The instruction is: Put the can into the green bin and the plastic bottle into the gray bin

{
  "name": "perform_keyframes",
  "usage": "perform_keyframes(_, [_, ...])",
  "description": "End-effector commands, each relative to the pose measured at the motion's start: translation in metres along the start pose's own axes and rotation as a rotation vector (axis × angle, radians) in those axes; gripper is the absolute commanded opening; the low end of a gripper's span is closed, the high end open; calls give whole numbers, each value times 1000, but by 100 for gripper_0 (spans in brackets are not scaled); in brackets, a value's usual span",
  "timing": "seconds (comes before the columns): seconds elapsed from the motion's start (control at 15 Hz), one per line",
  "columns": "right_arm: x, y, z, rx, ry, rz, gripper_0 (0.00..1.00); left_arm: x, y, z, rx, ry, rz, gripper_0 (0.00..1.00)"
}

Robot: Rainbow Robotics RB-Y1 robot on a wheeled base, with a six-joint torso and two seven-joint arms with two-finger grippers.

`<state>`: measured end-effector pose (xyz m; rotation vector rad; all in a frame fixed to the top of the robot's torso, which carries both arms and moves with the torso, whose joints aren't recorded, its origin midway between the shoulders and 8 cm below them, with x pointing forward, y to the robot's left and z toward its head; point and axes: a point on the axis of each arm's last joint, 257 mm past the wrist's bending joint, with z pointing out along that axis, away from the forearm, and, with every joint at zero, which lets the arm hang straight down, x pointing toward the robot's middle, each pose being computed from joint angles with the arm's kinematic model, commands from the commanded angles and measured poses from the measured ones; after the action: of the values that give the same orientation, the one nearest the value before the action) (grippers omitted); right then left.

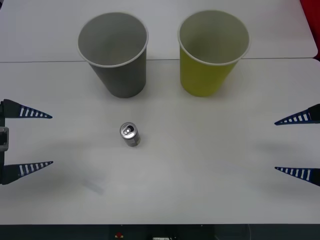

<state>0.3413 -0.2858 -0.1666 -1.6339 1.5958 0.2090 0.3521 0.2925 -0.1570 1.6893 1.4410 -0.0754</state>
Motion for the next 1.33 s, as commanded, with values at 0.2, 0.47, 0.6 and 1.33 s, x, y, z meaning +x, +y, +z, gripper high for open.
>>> perform_keyframes(0.2, [0, 0, 0, 0, 0, 0, 100, 10, 5, -1, -24, 14, -26, 100])
perform_keyframes(0.47, [0, 0, 0, 0, 0, 0, 100, 20, 1, 13, -23, -42, -142, 100])
perform_keyframes(0.6, [0, 0, 0, 0, 0, 0, 100, 22, -2, 22, -15, -83, -201, 100])
perform_keyframes(1.33, [0, 0, 0, 0, 0, 0, 100, 40, -2, 73, -63, -237, -261, 100])
